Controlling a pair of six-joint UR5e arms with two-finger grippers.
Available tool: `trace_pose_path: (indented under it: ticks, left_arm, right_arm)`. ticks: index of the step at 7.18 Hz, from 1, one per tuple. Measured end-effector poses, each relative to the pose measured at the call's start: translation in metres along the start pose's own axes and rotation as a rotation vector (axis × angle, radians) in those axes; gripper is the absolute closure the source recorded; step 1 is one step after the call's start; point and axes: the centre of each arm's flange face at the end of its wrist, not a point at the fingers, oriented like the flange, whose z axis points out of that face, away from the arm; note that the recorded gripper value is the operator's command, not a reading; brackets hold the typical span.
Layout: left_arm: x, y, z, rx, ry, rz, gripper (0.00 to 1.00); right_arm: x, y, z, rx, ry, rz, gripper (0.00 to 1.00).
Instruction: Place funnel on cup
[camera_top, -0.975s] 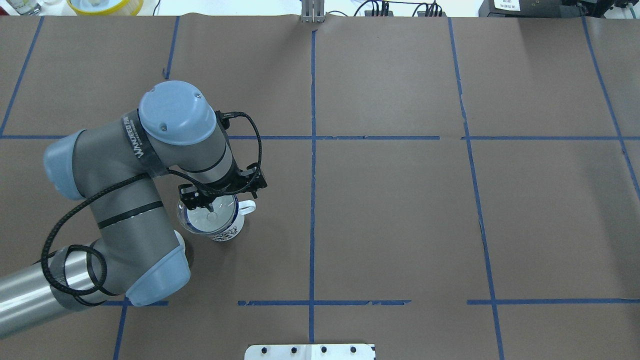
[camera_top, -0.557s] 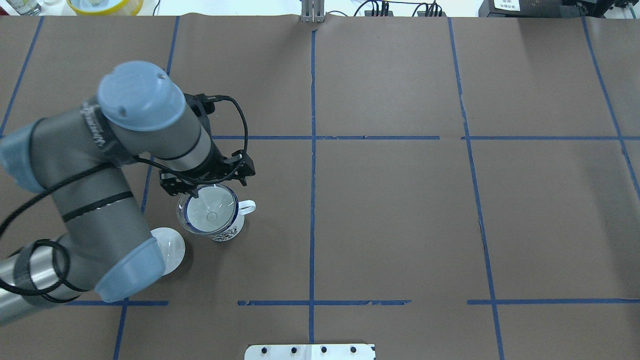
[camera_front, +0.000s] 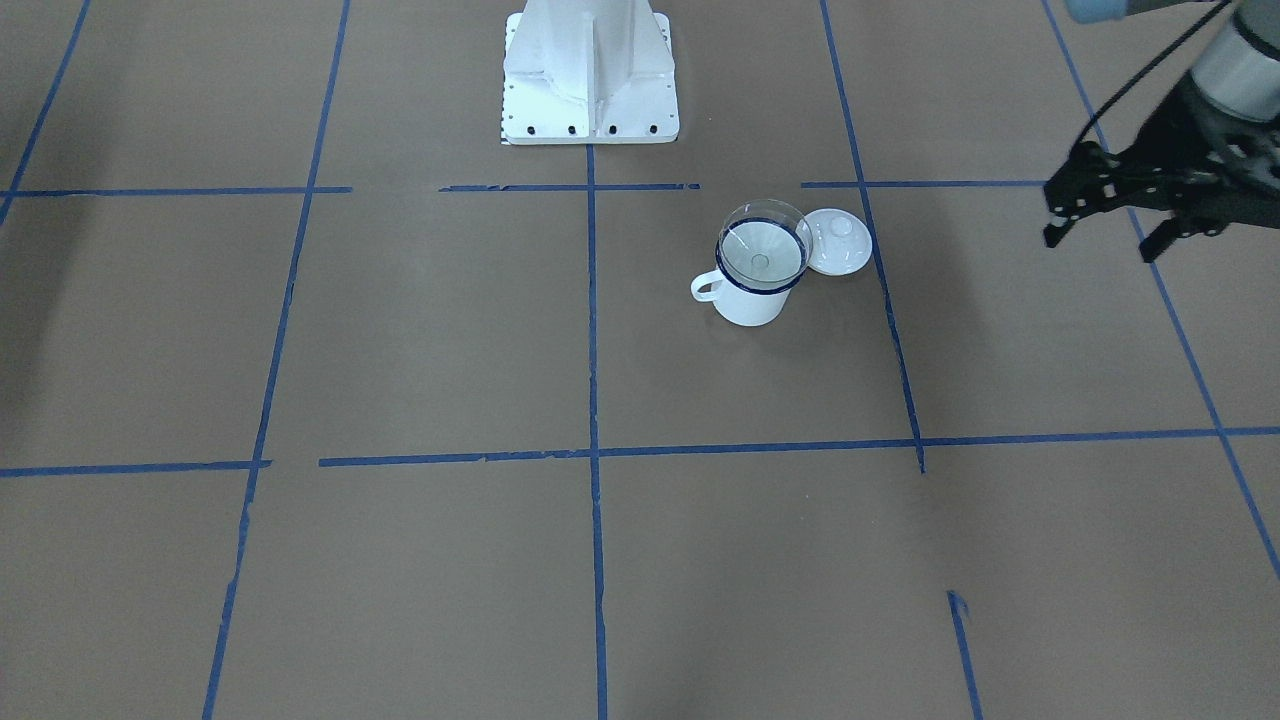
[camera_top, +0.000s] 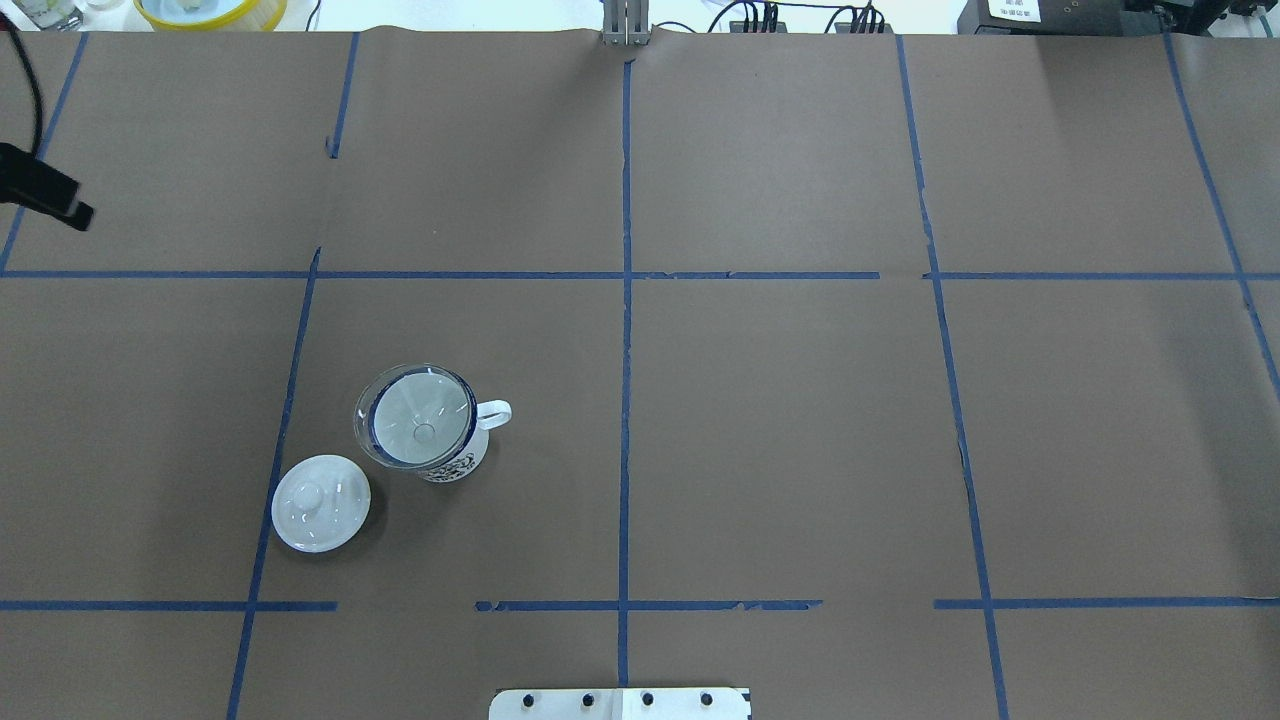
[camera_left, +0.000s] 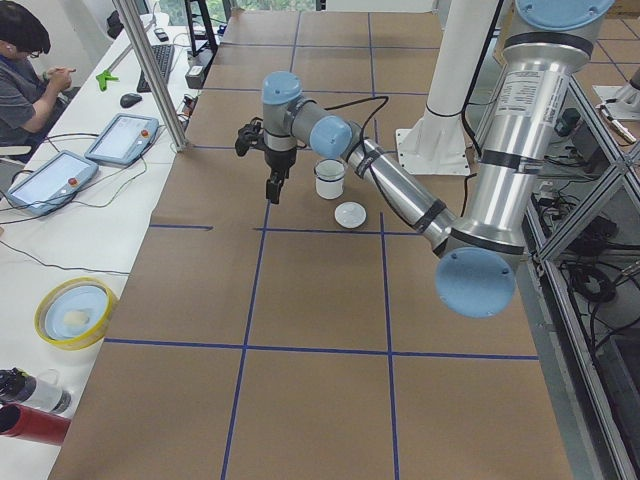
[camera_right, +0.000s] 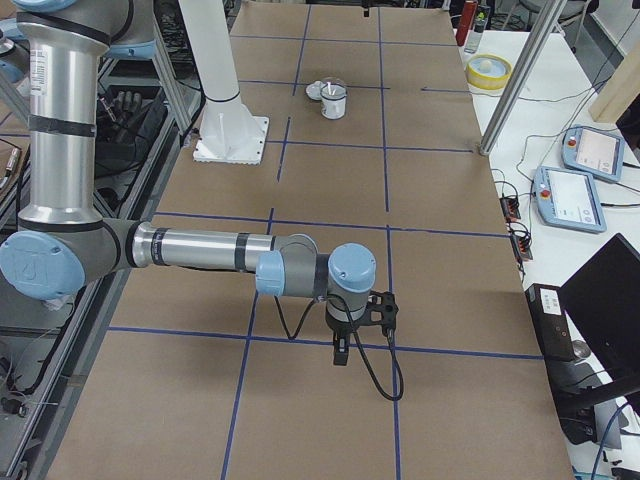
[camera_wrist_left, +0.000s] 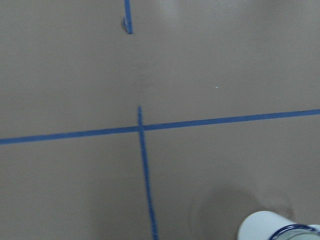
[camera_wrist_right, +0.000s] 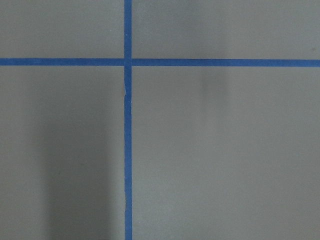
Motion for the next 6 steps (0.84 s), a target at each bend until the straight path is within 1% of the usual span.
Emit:
trace_pose_path:
  ticks: [1,2,3,4,5,6]
  left_arm:
    - [-0.080,0.015,-0.002,-0.016,-0.030,0.035,0.00]
    - [-0.146,0.034,0.006,-0.049,-0.042,0.055,0.00]
    - [-0.195,0.056,0.025,-0.100,-0.040,0.045,0.00]
    - [-0.228,0.076,0.045,-0.146,-0.033,0.009,0.00]
    - [-0.251,0.091,0.055,-0.168,-0.023,-0.031,0.00]
    - [-0.265,0.109,0.059,-0.169,0.005,-0.070,0.00]
  right_arm:
    - [0.000,0.000,0.000,0.000,0.000,0.000,0.00]
    - [0.000,0.000,0.000,0.001,0.000,-0.001,0.00]
    - [0.000,0.000,0.000,0.001,0.000,-0.001,0.00]
    - [0.000,0.000,0.000,0.001,0.000,0.000,0.00]
    - [0.000,0.000,0.000,0.001,0.000,0.000,0.00]
    - [0.000,0.000,0.000,0.001,0.000,0.000,0.00]
